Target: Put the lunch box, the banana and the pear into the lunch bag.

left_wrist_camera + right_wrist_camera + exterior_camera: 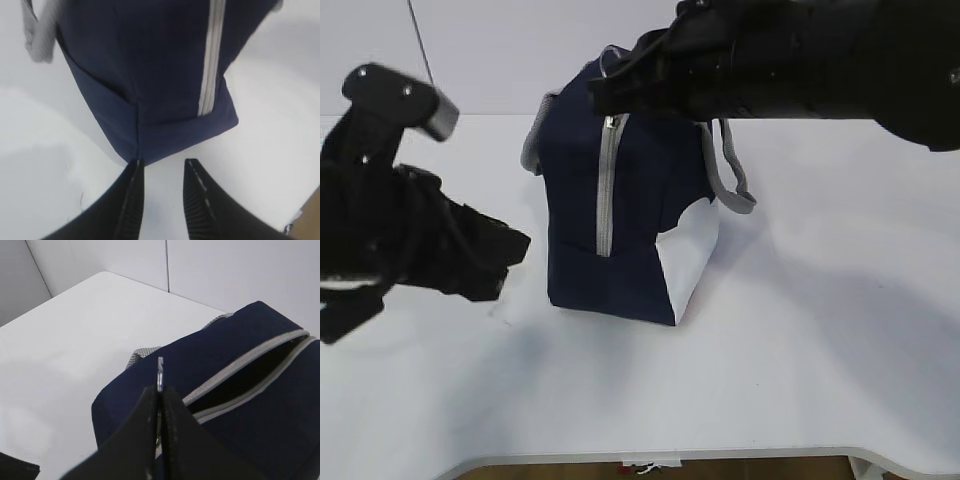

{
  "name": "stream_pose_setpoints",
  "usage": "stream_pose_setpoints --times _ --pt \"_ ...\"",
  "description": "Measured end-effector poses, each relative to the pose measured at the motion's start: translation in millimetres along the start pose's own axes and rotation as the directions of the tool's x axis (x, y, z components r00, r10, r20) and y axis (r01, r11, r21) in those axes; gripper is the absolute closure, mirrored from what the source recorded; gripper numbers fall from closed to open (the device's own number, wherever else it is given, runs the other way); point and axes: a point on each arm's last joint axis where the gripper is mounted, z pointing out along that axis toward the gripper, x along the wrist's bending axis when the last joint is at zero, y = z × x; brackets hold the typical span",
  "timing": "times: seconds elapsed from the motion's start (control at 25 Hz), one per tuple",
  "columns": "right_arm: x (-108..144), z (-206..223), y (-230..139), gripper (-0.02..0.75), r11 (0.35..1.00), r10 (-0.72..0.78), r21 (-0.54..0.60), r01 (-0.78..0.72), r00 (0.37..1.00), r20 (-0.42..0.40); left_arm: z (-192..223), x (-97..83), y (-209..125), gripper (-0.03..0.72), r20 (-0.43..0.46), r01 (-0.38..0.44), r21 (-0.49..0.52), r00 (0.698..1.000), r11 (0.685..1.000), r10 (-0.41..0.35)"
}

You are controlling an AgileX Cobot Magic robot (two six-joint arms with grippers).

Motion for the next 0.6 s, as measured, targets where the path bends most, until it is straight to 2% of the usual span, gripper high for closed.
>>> stream_pose_setpoints --times 0.16,0.28,0.36,0.4,0.48,0.6 --pt "-0.2 0.0 0.0 0.724 1.0 0.0 0.0 0.0 1.0 0.001 4.9 -12.0 -12.9 0.481 -0.021 -0.038 -0.054 0.999 0.998 0.037" --pt "-0.3 0.5 -0.4 0.724 1.0 0.0 0.002 0.0 1.0 0.001 6.7 -12.1 -10.0 0.481 -0.041 -0.037 -0.091 0.999 0.995 0.033" --pt "-0.3 0.7 -0.3 0.724 1.0 0.0 0.001 0.0 1.0 0.001 9.1 -10.6 -10.4 0.481 -0.054 0.004 -0.101 0.998 0.995 -0.009" --pt "-0.3 1.2 -0.8 0.724 1.0 0.0 0.003 0.0 1.0 0.001 9.1 -9.6 -9.9 0.48 -0.059 0.06 -0.112 0.996 0.992 -0.067" --pt "-0.3 1.4 -1.0 0.724 1.0 0.0 0.004 0.0 1.0 0.001 10.0 -7.6 -9.2 0.47 -0.073 0.122 -0.13 0.988 0.984 -0.133" --pt "-0.3 1.9 -1.2 0.724 1.0 0.0 0.004 0.0 1.0 0.001 15.9 -5.9 -11.4 0.424 -0.09 0.118 -0.125 0.987 0.985 -0.13"
